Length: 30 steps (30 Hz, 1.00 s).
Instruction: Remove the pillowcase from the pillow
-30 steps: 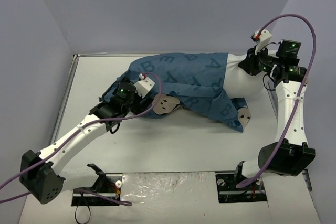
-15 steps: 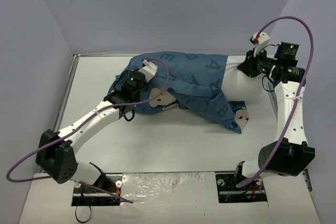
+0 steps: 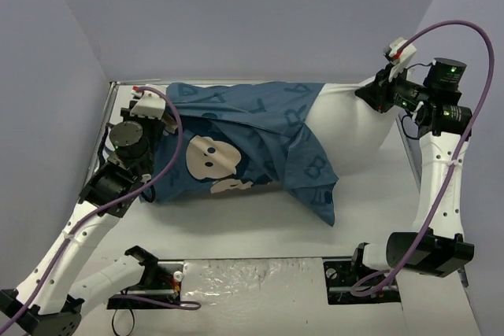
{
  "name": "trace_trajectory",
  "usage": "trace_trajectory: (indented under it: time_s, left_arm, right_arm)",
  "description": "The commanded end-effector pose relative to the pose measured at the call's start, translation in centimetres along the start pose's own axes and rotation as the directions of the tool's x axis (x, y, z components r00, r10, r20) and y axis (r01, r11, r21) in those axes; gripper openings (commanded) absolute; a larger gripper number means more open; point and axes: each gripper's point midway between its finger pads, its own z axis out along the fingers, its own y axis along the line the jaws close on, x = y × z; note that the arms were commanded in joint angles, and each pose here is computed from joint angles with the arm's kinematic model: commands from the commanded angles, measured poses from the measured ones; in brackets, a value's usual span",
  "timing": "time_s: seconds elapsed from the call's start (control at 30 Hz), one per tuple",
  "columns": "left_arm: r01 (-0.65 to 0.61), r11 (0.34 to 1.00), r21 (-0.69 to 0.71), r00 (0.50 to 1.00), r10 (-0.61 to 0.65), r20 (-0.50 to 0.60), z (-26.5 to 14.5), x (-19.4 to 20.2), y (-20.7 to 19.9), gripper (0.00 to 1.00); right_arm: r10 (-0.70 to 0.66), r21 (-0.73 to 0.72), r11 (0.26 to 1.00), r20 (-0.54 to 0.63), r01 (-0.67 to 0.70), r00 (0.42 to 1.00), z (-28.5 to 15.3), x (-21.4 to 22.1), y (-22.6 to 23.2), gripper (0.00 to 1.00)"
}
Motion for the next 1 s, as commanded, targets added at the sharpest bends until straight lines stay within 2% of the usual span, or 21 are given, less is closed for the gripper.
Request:
trace_trajectory:
  time_s: [0.0, 0.2, 0.37, 0.47, 0.5, 0.57, 0.6, 0.63, 0.67, 0.7, 0.73, 0.77, 0.8, 0.83, 0.87, 0.9, 0.93, 0.97]
  left_arm:
    - [0.103, 0.973, -0.207, 0.992, -0.117, -0.053, -0.8, 2.5, 5.6, 0.02]
    - [0.112, 0.963, -0.245, 0.972, -0.157, -0.174, 0.2, 7.4, 6.8, 0.02]
    - [0.137, 0.958, -0.251, 0.953, -0.197, -0.23, 1.2, 9.8, 6.7, 0.02]
    - [0.221, 0.967, -0.127, 0.947, -0.244, -0.211, 2.8, 9.4, 4.1, 0.02]
    - [0.263, 0.964, 0.03, 0.944, -0.251, -0.213, 3.6, 8.8, 1.0, 0.02]
    - [0.337, 0.917, 0.214, 0.933, -0.294, -0.209, 4.3, 7.5, -2.8, 0.02]
    - [0.359, 0.888, 0.287, 0.923, -0.293, -0.249, 4.8, 7.8, -5.1, 0.06]
    - [0.365, 0.858, 0.36, 0.925, -0.29, -0.246, 4.4, 6.4, -7.3, 0.13]
    - [0.352, 0.849, 0.393, 0.929, -0.267, -0.256, 4.2, 6.2, -8.6, 0.35]
    - [0.341, 0.844, 0.414, 0.931, -0.243, -0.272, 4.2, 6.4, -9.9, 0.44]
    - [0.335, 0.831, 0.444, 0.935, -0.234, -0.267, 3.6, 5.6, -11.4, 0.5]
    - [0.335, 0.819, 0.466, 0.935, -0.227, -0.273, 3.2, 5.4, -12.2, 0.65]
    - [0.338, 0.805, 0.487, 0.934, -0.223, -0.28, 2.7, 5.3, -13.1, 0.71]
    - [0.356, 0.792, 0.496, 0.925, -0.226, -0.305, 2.1, 5.4, -13.7, 0.74]
    - [0.36, 0.771, 0.526, 0.925, -0.22, -0.31, 1.1, 5.0, -14.7, 0.79]
    - [0.367, 0.755, 0.543, 0.921, -0.215, -0.323, 0.3, 5.1, -15.4, 0.8]
    - [0.381, 0.741, 0.553, 0.915, -0.219, -0.338, -0.5, 5.1, -15.9, 0.81]
    - [0.382, 0.729, 0.568, 0.912, -0.198, -0.359, -1.9, 5.5, -16.8, 0.83]
  right_arm:
    - [-0.024, 0.211, 0.977, -0.068, 0.038, 0.997, -0.8, 3.2, -6.3, 0.0]
    - [0.022, 0.256, 0.966, -0.144, 0.016, 0.989, -1.8, 7.9, -8.8, 0.0]
    - [0.062, 0.277, 0.961, -0.211, -0.001, 0.976, -1.9, 11.6, -10.3, 0.0]
    - [0.104, 0.258, 0.965, -0.248, -0.038, 0.963, -1.0, 14.0, -10.2, 0.0]
    - [0.109, 0.251, 0.967, -0.272, -0.039, 0.956, -0.2, 14.7, -10.0, 0.0]
    - [0.118, 0.255, 0.966, -0.306, -0.038, 0.945, 0.9, 15.5, -9.7, 0.0]
    - [0.122, 0.249, 0.967, -0.318, -0.042, 0.94, 2.6, 15.5, -9.4, 0.0]
    - [0.147, 0.319, 0.947, -0.352, -0.03, 0.924, 2.8, 16.1, -10.3, 0.0]
    - [0.169, 0.359, 0.933, -0.359, -0.031, 0.918, 3.4, 16.4, -10.9, 0.04]
    - [0.213, 0.402, 0.914, -0.35, -0.059, 0.912, 4.7, 16.4, -11.5, 0.26]
    - [0.233, 0.455, 0.889, -0.367, -0.045, 0.9, 4.7, 16.8, -12.5, 0.44]
    - [0.247, 0.465, 0.884, -0.365, -0.054, 0.898, 5.0, 16.8, -12.8, 0.59]
    - [0.253, 0.469, 0.881, -0.357, -0.062, 0.899, 5.3, 16.3, -13.3, 0.8]
    - [0.237, 0.457, 0.888, -0.35, -0.055, 0.906, 5.4, 15.7, -13.3, 0.92]
    - [0.203, 0.44, 0.898, -0.342, -0.035, 0.917, 5.1, 14.6, -13.1, 1.0]
    - [0.179, 0.404, 0.915, -0.351, -0.024, 0.919, 4.8, 13.9, -12.3, 1.0]
    - [0.095, 0.356, 0.934, -0.356, 0.041, 0.929, 4.2, 12.5, -12.0, 1.0]
    - [0.048, 0.267, 0.963, -0.335, 0.046, 0.941, 3.6, 11.1, -9.8, 1.0]
